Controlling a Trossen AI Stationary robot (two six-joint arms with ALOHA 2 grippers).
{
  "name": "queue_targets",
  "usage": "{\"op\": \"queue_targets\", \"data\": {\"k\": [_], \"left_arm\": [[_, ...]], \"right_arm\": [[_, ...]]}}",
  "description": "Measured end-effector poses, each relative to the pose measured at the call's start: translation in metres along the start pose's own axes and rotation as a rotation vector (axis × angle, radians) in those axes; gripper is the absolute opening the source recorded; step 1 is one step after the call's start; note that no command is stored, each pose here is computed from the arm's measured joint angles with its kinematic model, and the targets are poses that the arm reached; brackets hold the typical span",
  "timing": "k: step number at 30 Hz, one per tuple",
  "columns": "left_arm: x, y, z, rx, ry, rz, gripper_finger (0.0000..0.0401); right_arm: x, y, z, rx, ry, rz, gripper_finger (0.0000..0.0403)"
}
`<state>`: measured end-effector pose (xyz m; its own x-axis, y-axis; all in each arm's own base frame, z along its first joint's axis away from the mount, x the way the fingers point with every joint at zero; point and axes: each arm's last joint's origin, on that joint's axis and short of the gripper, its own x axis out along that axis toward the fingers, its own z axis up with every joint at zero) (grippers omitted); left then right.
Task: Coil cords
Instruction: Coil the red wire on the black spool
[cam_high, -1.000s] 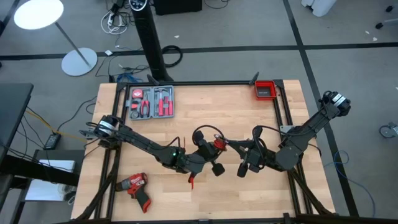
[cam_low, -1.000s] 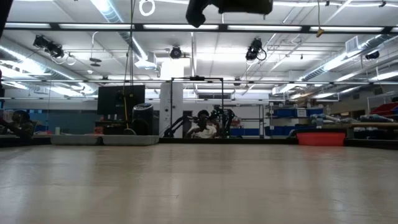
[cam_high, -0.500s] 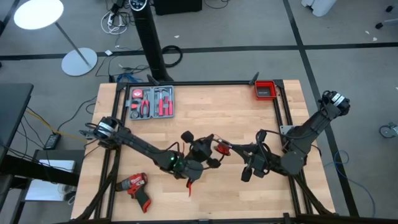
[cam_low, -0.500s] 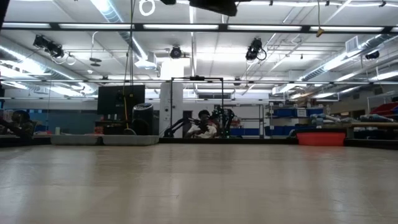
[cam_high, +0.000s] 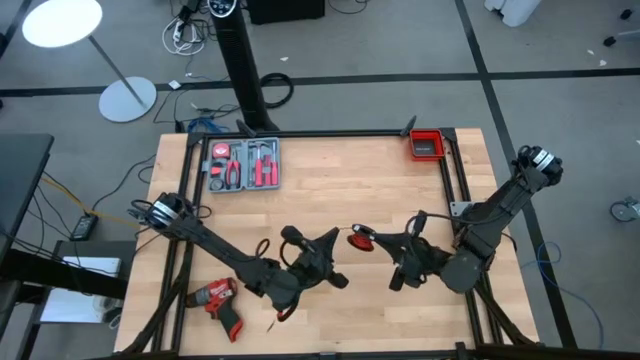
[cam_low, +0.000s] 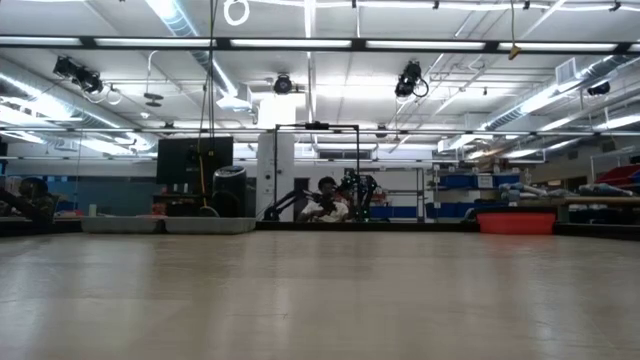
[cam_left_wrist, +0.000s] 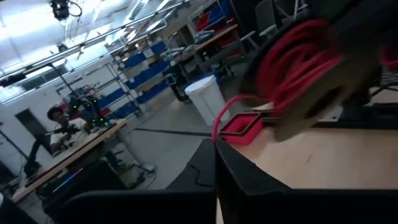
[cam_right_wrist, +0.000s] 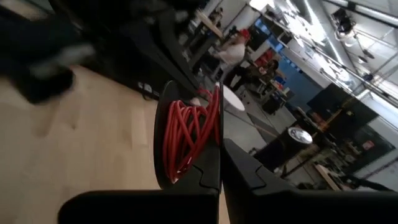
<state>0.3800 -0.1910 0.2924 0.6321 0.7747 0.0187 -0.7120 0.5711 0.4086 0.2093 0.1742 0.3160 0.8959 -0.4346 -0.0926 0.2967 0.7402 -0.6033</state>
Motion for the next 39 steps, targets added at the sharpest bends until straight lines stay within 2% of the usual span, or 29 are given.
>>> {"op": "queue_targets", "data": {"k": [12, 21, 29, 39], "left_arm": [[-0.004, -0.004, -0.001, -0.079, -0.037, -0.088, 0.0], [0.003, -0.004, -0.001, -0.146, -0.046, -0.113, 0.0], [0.004, -0.004, -0.001, -0.142, -0.047, -0.116, 0.0001], [0.004, -0.005, -0.002, -0.126, -0.053, -0.141, 0.0024]], "right_arm": [[0.038, -0.004, -0.015, -0.044, 0.086, -0.012, 0.0], [0.062, 0.002, -0.014, 0.028, 0.073, -0.043, 0.0], [0.065, 0.004, -0.01, 0.045, 0.043, -0.063, 0.0], [0.065, 0.004, -0.007, 0.054, 0.02, -0.048, 0.0]]}}
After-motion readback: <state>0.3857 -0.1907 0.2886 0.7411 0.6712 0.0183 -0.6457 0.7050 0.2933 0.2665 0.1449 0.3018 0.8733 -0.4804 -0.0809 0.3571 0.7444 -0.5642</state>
